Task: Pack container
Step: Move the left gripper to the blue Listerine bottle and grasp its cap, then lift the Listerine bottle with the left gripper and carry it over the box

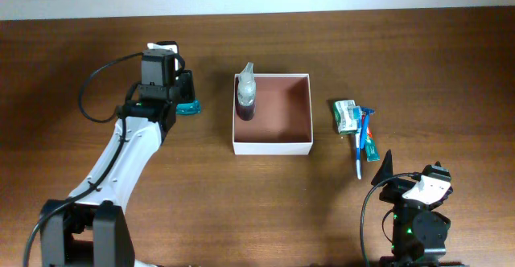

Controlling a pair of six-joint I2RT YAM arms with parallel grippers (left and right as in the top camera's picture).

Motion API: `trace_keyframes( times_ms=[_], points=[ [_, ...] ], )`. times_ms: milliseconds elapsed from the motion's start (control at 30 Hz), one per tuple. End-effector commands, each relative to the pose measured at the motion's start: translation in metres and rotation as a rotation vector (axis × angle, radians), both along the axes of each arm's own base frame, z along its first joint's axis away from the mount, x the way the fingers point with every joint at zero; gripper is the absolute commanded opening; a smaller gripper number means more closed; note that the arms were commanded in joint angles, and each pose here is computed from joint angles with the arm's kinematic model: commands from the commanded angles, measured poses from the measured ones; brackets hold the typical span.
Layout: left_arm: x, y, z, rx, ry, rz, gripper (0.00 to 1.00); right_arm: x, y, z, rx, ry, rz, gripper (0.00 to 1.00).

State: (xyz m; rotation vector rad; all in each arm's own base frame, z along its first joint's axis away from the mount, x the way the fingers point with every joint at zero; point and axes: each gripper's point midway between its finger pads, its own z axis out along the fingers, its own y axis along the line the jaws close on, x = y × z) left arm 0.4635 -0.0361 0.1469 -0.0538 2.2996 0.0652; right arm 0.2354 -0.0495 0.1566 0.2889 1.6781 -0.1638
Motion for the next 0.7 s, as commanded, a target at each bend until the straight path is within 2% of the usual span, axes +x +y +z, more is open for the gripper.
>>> trace_keyframes(
  times_ms=[0,267,300,367,400,667],
  points=[
    [-0.001,0.002,-0.007,0.016,0.017,-0.005,0.61,-0.001,-0.002,-0.003,-0.007,0.01,-0.008,0.99],
    [-0.002,0.002,-0.015,0.019,0.04,-0.005,0.6,-0.001,-0.002,-0.003,-0.007,0.01,-0.008,0.98],
    [-0.002,0.002,-0.017,0.019,0.043,-0.005,0.57,-0.001,-0.002,-0.003,-0.007,0.01,-0.007,0.98],
    [-0.001,0.002,-0.018,0.02,0.045,-0.005,0.44,-0.001,-0.002,-0.003,-0.007,0.01,-0.008,0.99],
    [0.0,0.002,-0.017,0.019,0.04,-0.005,0.41,-0.001,-0.002,-0.003,-0.007,0.01,-0.008,0.98],
    [0.001,0.002,-0.013,0.018,0.026,-0.005,0.31,-0.001,-0.002,-0.003,-0.007,0.01,-0.008,0.99]
  ],
)
